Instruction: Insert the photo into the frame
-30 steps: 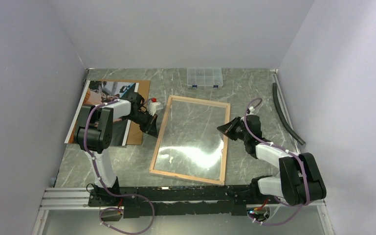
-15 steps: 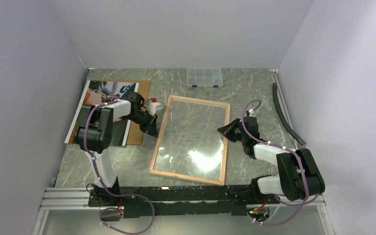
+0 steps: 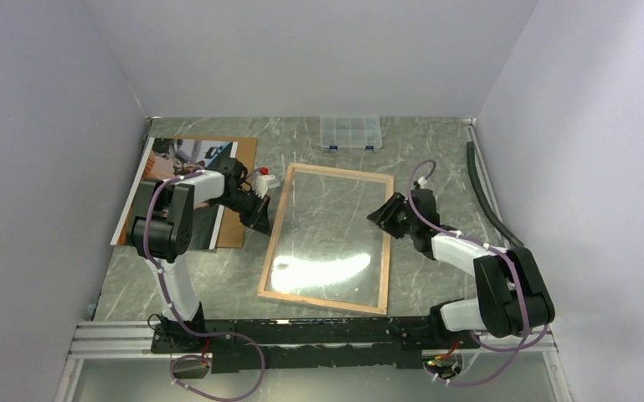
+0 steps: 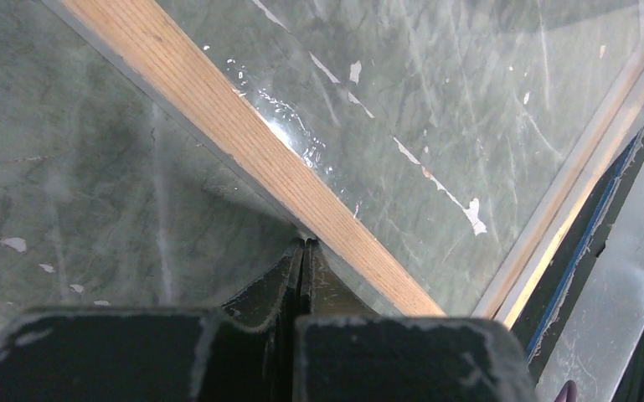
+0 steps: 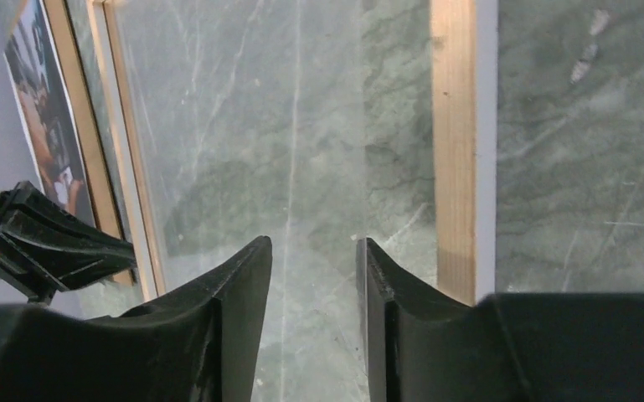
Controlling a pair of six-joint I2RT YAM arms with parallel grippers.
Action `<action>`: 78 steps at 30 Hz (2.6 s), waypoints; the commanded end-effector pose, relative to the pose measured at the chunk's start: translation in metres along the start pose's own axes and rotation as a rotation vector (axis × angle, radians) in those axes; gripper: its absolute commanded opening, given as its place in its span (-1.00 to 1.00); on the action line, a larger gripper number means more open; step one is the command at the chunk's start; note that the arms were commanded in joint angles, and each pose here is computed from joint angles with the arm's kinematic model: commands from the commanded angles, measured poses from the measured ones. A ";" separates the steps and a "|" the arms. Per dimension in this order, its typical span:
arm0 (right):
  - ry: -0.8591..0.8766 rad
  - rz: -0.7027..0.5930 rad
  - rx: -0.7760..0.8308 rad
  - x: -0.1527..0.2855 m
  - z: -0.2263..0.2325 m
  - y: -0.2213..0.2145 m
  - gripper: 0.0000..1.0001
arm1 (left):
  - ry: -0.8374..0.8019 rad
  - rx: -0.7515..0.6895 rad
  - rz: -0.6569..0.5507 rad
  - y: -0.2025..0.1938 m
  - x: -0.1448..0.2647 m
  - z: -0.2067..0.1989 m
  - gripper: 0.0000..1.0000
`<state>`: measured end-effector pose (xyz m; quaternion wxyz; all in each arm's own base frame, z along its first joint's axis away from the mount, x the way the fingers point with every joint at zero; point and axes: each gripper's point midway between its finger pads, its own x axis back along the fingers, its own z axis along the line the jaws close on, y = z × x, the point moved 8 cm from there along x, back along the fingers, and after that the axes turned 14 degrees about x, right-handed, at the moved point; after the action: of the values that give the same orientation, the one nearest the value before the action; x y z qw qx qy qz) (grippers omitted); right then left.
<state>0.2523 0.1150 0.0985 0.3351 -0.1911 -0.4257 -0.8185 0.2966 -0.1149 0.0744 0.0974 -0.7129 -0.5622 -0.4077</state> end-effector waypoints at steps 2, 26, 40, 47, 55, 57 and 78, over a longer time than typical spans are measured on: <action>-0.005 0.015 0.116 0.004 0.011 0.009 -0.02 | -0.078 -0.020 -0.027 0.005 0.001 -0.015 -0.95; -0.161 0.093 0.255 0.017 0.019 0.025 0.56 | -0.083 -0.018 -0.031 0.006 0.001 -0.015 -0.95; -0.198 0.073 0.282 0.009 0.022 0.038 0.26 | -0.079 0.004 -0.052 0.009 0.009 -0.010 -0.95; -0.289 0.114 0.279 0.000 0.008 0.031 0.12 | -0.078 0.008 -0.052 0.009 0.007 -0.009 -0.95; -0.309 0.188 0.274 -0.010 0.002 0.013 -0.19 | -0.081 0.014 -0.053 0.009 0.005 -0.007 -0.95; -0.332 0.199 0.281 -0.011 0.000 0.010 -0.22 | -0.081 0.015 -0.051 0.010 0.005 -0.007 -0.95; -0.278 0.000 0.319 0.037 0.048 0.064 0.62 | -0.061 -0.013 -0.068 0.010 0.029 -0.006 -0.95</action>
<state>0.2731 0.1248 0.1663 0.3218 -0.2483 -0.5867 -0.7004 0.3027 -0.1058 0.0843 0.0912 -0.7079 -0.5881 -0.3804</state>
